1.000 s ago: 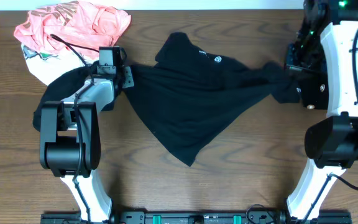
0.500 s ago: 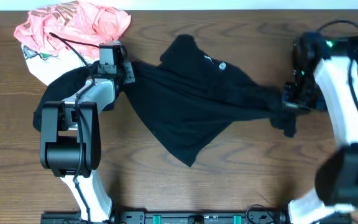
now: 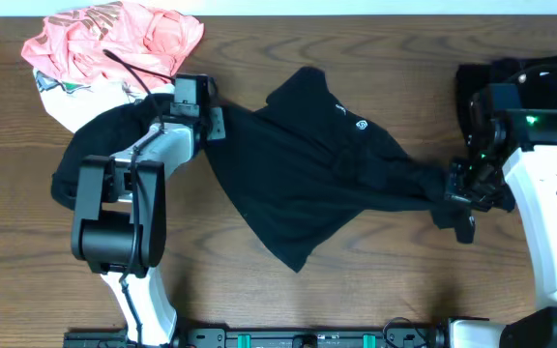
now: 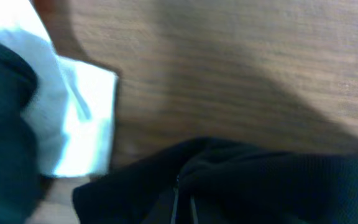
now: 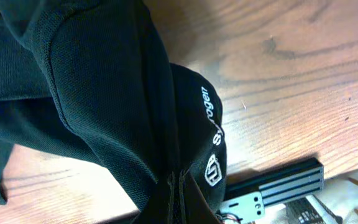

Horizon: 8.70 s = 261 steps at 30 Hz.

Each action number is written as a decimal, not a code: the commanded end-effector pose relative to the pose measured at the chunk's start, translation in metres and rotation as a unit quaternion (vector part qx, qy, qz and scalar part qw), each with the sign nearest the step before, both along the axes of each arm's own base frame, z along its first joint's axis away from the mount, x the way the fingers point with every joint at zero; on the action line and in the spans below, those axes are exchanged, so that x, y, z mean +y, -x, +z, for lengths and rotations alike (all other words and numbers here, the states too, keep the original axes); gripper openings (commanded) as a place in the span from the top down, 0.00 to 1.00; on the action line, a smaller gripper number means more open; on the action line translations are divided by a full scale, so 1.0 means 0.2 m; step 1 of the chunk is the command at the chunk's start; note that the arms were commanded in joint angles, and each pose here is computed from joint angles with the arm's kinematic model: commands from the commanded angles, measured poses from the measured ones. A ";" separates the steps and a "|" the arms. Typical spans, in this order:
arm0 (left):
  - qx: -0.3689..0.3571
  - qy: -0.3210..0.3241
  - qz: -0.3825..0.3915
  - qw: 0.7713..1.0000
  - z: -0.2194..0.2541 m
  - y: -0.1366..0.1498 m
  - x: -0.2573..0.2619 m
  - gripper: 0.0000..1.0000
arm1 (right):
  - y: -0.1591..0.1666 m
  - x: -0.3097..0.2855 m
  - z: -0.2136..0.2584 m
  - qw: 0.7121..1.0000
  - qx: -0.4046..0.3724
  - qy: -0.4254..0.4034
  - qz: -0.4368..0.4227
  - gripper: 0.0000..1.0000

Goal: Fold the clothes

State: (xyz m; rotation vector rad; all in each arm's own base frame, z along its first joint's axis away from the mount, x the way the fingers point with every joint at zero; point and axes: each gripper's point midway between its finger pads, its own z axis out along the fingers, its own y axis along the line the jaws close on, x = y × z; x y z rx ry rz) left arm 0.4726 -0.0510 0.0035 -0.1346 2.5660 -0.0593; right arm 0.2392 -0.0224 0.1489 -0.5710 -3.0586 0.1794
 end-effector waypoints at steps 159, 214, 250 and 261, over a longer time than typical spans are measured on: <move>0.222 0.066 -0.199 0.952 0.12 0.98 -1.01 0.19 | -1.09 0.32 0.11 0.959 -0.198 -0.074 0.189 0.01; 0.271 -0.211 -0.130 0.930 0.03 0.83 -0.14 0.94 | -0.94 0.36 0.02 0.968 -0.134 -0.087 0.195 0.01; 0.294 -0.160 -0.078 0.939 0.02 0.82 -0.01 0.47 | -1.10 0.82 -0.51 0.943 -0.111 0.064 0.309 0.27; 0.294 -0.160 -0.078 0.939 0.02 0.82 -0.01 0.46 | -1.15 0.82 -0.66 0.918 -0.091 0.079 0.378 0.45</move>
